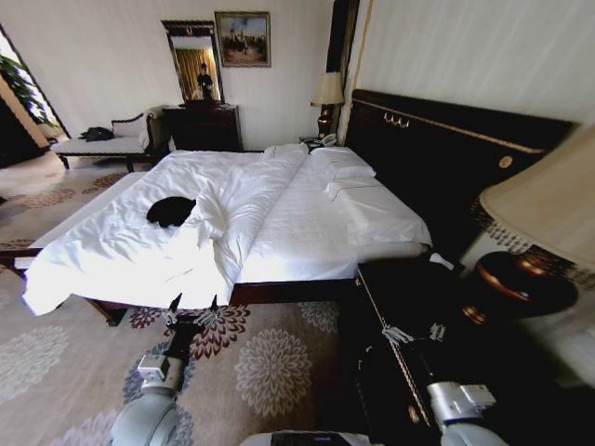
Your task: Fold the clothes on the bed.
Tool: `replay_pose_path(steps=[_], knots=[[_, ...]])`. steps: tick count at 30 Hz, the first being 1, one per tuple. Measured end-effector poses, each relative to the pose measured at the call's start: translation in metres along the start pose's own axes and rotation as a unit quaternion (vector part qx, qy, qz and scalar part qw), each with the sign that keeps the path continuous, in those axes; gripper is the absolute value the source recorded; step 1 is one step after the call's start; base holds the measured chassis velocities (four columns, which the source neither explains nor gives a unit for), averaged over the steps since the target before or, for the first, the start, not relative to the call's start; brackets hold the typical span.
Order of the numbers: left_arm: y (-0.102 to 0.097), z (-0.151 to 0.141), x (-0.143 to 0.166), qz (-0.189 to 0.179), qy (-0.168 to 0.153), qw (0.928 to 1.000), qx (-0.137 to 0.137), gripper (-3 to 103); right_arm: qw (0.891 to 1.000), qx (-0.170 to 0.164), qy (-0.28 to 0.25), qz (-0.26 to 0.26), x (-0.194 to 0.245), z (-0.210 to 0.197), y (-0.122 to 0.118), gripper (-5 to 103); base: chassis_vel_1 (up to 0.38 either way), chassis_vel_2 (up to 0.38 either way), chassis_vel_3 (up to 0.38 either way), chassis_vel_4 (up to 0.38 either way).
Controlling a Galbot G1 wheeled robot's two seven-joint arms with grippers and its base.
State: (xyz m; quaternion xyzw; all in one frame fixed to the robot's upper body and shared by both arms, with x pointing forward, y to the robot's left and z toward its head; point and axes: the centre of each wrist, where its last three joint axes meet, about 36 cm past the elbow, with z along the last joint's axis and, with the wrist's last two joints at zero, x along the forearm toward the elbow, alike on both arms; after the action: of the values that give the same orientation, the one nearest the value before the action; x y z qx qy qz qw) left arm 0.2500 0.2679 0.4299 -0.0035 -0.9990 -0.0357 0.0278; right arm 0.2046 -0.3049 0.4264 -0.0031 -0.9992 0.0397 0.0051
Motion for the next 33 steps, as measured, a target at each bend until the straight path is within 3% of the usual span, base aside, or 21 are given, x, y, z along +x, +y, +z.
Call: replay_pose_path(steps=[18,33], knots=[[-0.0029,0.0015,-0.0003,0.001,0.0,1.0,0.001,100,1.0,0.001,-0.001,0.008,-0.0002,-0.0021,-0.0002,100,-0.143,0.14,0.139,-0.144],[-0.0031,-0.0002,-0.0039,0.002,-0.025,0.9995,0.016,100,1.0,-0.002,0.002,0.012,-0.0003,0.0005,0.003,100,-0.183,0.176,0.173,-0.178]])
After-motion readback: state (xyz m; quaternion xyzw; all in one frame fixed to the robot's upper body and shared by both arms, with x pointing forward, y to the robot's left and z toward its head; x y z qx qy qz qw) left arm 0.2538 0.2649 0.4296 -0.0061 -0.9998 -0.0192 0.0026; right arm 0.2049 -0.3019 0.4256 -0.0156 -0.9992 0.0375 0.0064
